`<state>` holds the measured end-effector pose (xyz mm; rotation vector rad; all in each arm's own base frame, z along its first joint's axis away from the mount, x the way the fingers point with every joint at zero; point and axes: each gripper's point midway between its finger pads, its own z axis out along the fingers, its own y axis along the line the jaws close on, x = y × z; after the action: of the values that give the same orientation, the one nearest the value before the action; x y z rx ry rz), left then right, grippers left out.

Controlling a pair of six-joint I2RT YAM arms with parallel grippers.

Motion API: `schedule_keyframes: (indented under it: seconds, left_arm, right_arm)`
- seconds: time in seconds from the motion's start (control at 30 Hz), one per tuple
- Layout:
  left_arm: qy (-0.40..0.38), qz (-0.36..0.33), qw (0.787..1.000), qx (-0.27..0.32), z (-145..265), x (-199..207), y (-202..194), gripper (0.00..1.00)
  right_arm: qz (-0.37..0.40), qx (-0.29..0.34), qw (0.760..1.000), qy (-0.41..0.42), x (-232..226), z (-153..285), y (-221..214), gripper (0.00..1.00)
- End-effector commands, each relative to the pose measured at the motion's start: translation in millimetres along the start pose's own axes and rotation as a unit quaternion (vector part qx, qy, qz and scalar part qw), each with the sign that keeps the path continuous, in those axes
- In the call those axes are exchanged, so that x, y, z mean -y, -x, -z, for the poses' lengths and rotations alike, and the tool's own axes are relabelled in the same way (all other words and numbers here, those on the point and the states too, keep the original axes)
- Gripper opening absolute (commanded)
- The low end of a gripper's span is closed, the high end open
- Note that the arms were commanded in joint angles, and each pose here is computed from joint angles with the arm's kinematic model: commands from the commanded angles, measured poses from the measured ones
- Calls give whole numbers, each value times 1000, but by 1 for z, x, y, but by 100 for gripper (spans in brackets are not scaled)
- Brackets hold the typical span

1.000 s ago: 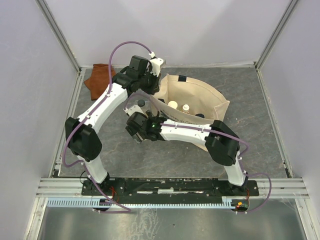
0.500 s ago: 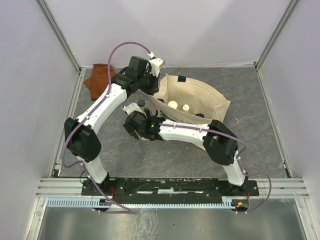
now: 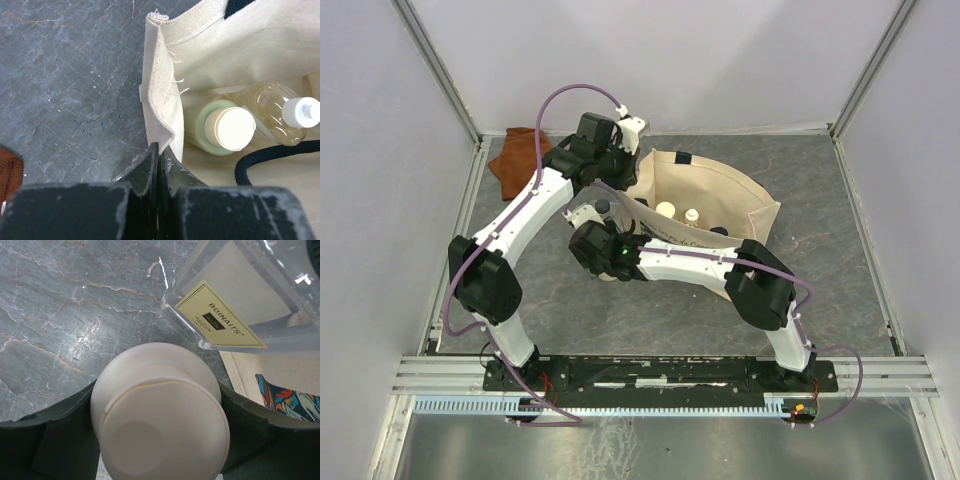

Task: Place the personal care products into the canvas bag

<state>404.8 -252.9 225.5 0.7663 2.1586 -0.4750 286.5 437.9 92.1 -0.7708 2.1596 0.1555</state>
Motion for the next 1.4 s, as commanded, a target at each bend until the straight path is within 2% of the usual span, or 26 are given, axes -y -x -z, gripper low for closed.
schedule_keyframes:
  seconds: [0.0, 0.3, 0.77, 0.9, 1.07, 1.37]
  left_arm:
    - [2, -12, 999, 39, 19, -1, 20, 3]
    - [-2, -9, 999, 36, 17, 0, 18, 3]
    - [-3, -6, 999, 34, 16, 0, 16, 3]
    - [-3, -6, 999, 32, 14, 0, 15, 3]
    - [-2, -5, 1000, 28, 13, -1, 12, 3]
    - [-1, -6, 1000, 28, 13, -1, 11, 3]
  right_arm:
    - [-9, -6, 1000, 23, -7, 7, -4, 45]
    - [-6, -33, 998, 48, -12, 52, -28, 40]
    - [-34, -58, 998, 19, 11, 175, -61, 32]
    - [-68, -41, 997, 7, 32, 214, -49, 35]
    - [-113, 19, 993, -2, 71, 266, -13, 40]
    - [-120, 102, 986, -49, 135, 333, 54, 51]
